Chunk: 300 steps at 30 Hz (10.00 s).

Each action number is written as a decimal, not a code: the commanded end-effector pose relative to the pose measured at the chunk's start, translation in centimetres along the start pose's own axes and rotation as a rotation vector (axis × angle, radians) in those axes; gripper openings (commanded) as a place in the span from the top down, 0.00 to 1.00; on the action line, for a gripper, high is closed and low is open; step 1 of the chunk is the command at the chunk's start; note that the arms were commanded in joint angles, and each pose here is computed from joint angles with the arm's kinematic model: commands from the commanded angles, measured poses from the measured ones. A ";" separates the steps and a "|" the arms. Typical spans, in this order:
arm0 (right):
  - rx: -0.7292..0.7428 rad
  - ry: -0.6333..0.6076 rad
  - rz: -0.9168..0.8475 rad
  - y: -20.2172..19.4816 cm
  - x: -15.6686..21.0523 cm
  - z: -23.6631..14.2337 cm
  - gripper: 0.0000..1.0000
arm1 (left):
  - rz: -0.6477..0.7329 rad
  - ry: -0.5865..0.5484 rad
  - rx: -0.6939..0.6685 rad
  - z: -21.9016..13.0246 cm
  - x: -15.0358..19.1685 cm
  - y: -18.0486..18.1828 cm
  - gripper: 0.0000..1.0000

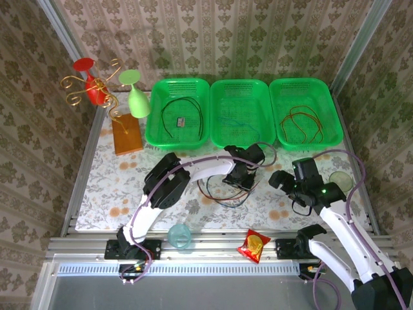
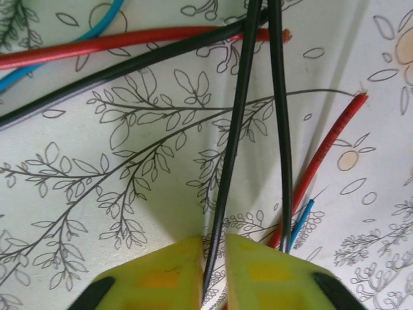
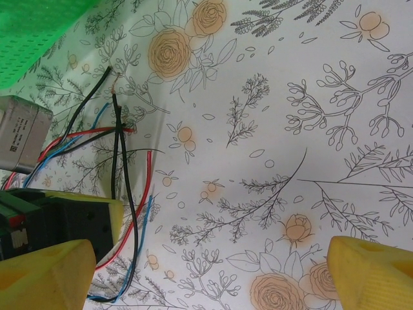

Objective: Untangle the cables

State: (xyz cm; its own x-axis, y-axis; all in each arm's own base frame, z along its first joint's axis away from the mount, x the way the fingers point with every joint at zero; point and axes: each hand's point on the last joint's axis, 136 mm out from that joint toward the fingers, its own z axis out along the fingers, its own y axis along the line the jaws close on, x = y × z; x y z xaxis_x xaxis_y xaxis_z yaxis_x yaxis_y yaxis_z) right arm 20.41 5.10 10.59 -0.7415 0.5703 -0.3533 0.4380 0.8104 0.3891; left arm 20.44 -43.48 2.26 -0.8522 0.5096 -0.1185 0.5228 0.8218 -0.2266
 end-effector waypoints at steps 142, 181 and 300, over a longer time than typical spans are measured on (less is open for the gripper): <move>-0.319 -0.846 0.838 -1.4 -12.0 -19.0 1.00 | -0.746 -1.997 -0.289 -57.9 26.4 27.0 1.00; -0.278 -1.362 0.005 18.3 -34.9 -32.8 1.00 | -0.625 -1.712 -0.096 -50.8 17.2 23.2 1.00; -0.048 -0.252 -0.205 5.7 -17.2 -5.1 0.06 | -0.368 -0.747 -0.137 -28.1 -17.0 31.2 1.00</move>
State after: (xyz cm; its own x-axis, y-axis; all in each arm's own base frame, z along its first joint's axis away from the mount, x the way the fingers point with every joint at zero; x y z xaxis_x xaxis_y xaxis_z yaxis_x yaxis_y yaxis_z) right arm 34.07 -1.24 23.53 -0.6400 0.4138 -0.6474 0.2678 0.9099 0.3168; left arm 52.08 -19.68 26.59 -0.6379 -0.0110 -0.7700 0.2073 0.9605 -0.1855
